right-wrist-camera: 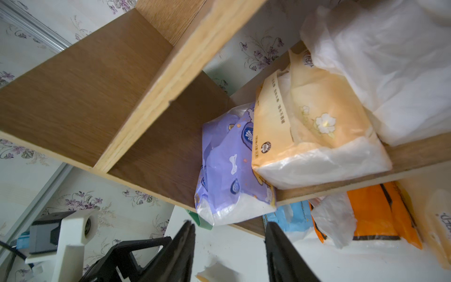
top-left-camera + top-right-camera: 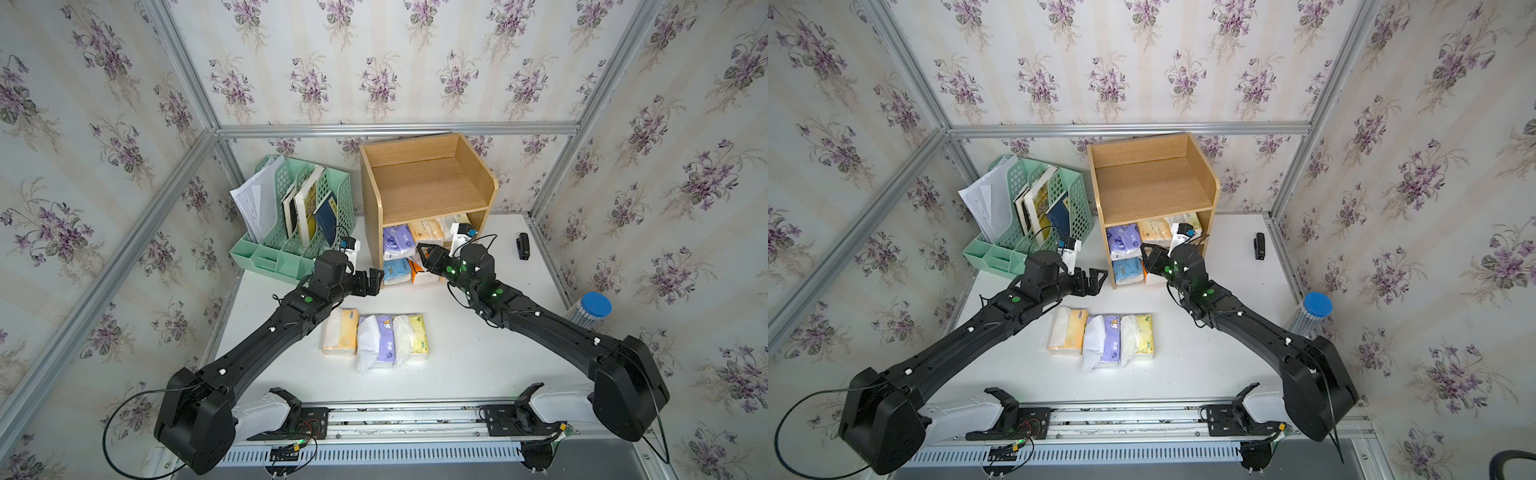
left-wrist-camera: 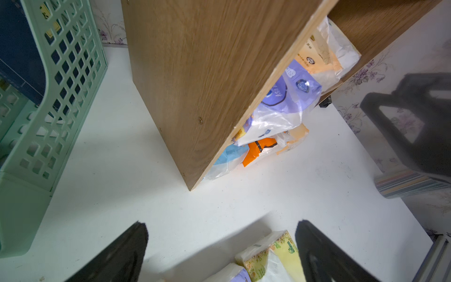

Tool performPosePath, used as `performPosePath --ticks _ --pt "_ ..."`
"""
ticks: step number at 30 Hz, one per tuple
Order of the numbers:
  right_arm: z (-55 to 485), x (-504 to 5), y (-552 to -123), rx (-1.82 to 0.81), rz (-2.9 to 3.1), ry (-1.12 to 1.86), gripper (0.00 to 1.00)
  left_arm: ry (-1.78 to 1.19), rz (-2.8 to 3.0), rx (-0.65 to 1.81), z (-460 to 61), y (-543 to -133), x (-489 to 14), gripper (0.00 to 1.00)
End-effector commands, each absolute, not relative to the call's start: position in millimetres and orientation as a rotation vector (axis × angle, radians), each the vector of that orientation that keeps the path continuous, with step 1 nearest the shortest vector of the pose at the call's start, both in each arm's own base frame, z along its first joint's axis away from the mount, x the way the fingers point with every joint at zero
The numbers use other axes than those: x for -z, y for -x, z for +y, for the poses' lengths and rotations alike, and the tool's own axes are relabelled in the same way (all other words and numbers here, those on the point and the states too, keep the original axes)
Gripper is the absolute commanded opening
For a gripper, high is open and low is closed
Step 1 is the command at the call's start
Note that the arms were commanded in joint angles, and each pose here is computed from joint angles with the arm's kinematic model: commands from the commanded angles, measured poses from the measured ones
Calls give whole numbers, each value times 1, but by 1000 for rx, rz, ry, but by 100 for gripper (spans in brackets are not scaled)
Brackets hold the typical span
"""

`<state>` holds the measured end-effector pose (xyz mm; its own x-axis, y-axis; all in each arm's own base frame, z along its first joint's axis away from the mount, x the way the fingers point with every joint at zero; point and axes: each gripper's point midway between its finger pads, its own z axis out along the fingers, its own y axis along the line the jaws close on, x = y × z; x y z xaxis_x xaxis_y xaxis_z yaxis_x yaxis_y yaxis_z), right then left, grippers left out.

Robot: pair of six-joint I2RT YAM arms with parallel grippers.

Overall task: Remove the tissue boxes from the shelf
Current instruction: Pick up a box of tissues from the shelf.

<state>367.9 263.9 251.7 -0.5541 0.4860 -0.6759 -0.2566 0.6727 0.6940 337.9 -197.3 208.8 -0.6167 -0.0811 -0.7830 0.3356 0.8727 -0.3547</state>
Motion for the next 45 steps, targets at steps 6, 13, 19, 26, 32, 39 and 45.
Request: performPosePath --ticks 6,13,19,26,32,39,45 --pt "275 -248 -388 -999 1892 -206 50 -190 2152 652 -199 -328 -206 99" --pt "284 -239 -400 -1001 1897 -209 50 -189 2175 655 -194 -316 -193 99" --pt "296 -230 -408 -1013 1923 -187 46 -194 2181 651 -193 -316 -190 99" --pt "302 -224 -413 -1019 1933 -181 33 -200 2194 656 -194 -314 -187 99" --pt "301 -233 -408 -1026 1921 -149 13 -185 2187 662 -193 -311 -192 99" --pt "297 -245 -396 -1023 1927 -105 0 -154 2188 680 -190 -307 -196 99" --pt "290 -244 -381 -1003 1952 -63 0 -113 2174 680 -185 -303 -202 99"
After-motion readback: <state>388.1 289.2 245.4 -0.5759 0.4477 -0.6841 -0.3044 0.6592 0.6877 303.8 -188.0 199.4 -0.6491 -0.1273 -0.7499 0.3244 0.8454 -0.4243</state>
